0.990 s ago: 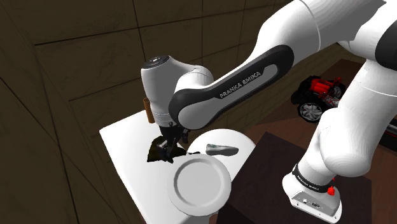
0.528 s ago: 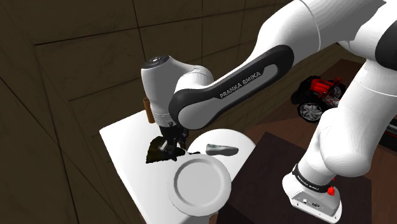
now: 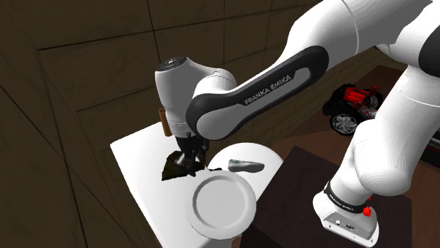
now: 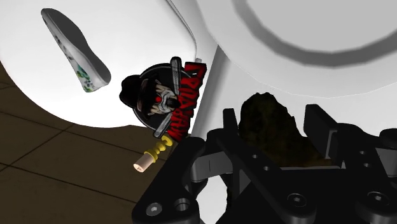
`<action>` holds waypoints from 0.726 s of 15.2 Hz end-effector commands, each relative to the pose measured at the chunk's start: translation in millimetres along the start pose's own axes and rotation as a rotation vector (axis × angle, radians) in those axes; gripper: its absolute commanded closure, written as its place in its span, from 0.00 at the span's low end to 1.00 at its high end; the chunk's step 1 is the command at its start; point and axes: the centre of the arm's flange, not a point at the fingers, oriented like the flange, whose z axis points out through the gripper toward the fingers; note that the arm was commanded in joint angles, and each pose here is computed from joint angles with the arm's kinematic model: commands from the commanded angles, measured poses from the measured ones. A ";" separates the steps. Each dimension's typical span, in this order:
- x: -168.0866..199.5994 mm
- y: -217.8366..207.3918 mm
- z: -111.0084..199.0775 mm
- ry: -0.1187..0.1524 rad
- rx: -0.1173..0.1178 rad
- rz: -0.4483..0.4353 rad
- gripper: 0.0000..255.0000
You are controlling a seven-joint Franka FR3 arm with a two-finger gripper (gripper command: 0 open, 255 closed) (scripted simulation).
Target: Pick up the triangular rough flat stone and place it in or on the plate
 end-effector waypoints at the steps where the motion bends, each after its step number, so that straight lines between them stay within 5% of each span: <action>1: -1.0 1.0 -10.7 0.000 0.000 0.000 1.00; 11: -5.0 2.6 -63.4 0.000 0.000 0.000 1.00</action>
